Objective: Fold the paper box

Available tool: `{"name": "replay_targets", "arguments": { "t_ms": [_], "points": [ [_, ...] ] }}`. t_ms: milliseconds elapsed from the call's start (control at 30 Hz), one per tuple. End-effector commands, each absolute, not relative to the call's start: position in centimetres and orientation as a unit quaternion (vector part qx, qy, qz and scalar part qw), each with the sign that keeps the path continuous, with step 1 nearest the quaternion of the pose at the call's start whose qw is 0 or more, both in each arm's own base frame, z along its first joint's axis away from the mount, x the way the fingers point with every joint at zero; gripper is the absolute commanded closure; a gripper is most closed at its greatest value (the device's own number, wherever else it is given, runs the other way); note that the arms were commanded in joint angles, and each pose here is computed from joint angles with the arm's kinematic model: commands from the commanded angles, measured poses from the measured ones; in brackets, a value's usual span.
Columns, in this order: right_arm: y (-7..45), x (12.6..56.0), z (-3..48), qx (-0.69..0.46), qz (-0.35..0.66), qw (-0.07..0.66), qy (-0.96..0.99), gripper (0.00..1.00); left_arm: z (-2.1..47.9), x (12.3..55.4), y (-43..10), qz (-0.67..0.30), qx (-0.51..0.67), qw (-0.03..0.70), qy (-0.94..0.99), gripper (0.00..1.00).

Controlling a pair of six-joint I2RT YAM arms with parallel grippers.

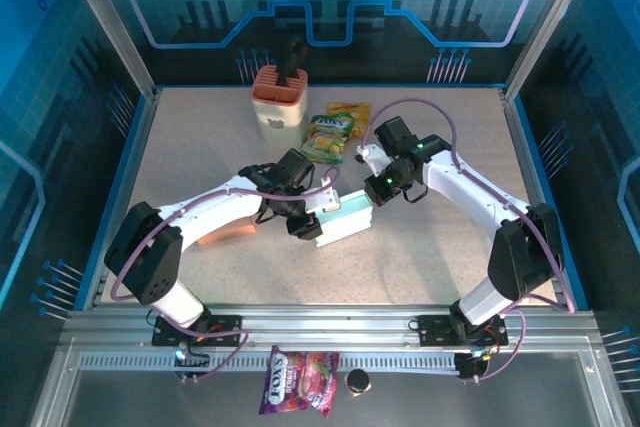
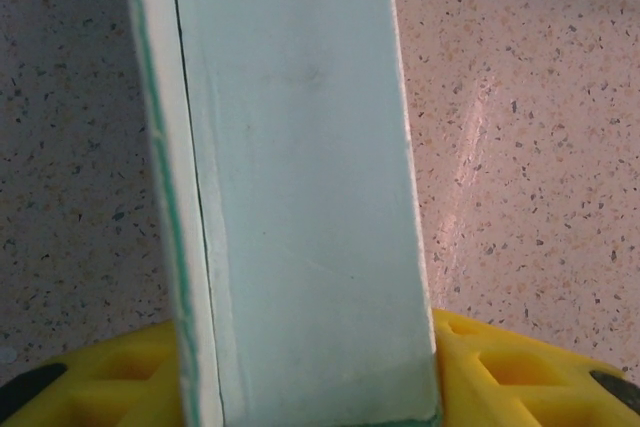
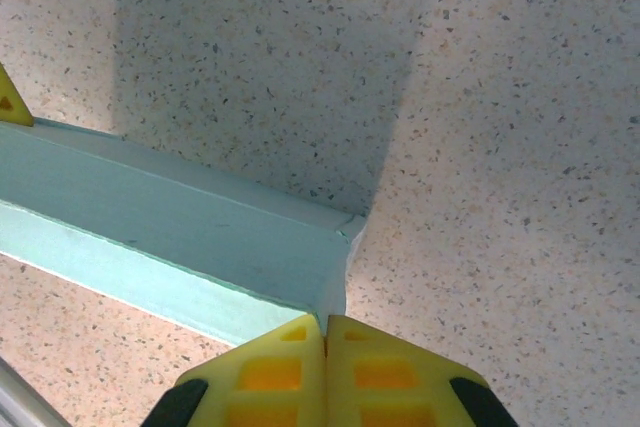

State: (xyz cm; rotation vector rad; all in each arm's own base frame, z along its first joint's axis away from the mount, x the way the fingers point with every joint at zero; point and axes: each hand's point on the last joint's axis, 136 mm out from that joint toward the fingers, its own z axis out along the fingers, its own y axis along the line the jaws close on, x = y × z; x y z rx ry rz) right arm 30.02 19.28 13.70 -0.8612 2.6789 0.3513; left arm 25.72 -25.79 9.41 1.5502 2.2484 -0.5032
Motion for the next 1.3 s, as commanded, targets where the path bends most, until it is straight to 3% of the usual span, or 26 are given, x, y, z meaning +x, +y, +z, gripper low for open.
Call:
{"name": "replay_targets", "arguments": {
  "t_ms": [0,633,1000,1267],
  "points": [
    [18.9,30.2,14.3,-0.288,0.091,0.154,0.941,1.00,10.5,26.3,-26.0,-0.182,0.542,0.193,0.797,0.50],
    [20.6,27.6,14.7,-0.161,0.144,0.095,0.972,1.00,10.4,28.6,-25.3,-0.133,0.514,0.213,0.821,0.51],
    [20.4,27.5,14.3,-0.132,0.142,0.104,0.976,1.00,10.4,29.2,-25.2,-0.126,0.501,0.217,0.828,0.51],
    [19.5,27.3,13.2,-0.139,0.123,0.133,0.974,1.00,11.6,29.4,-25.4,-0.132,0.483,0.242,0.831,0.40]
  ]
}}
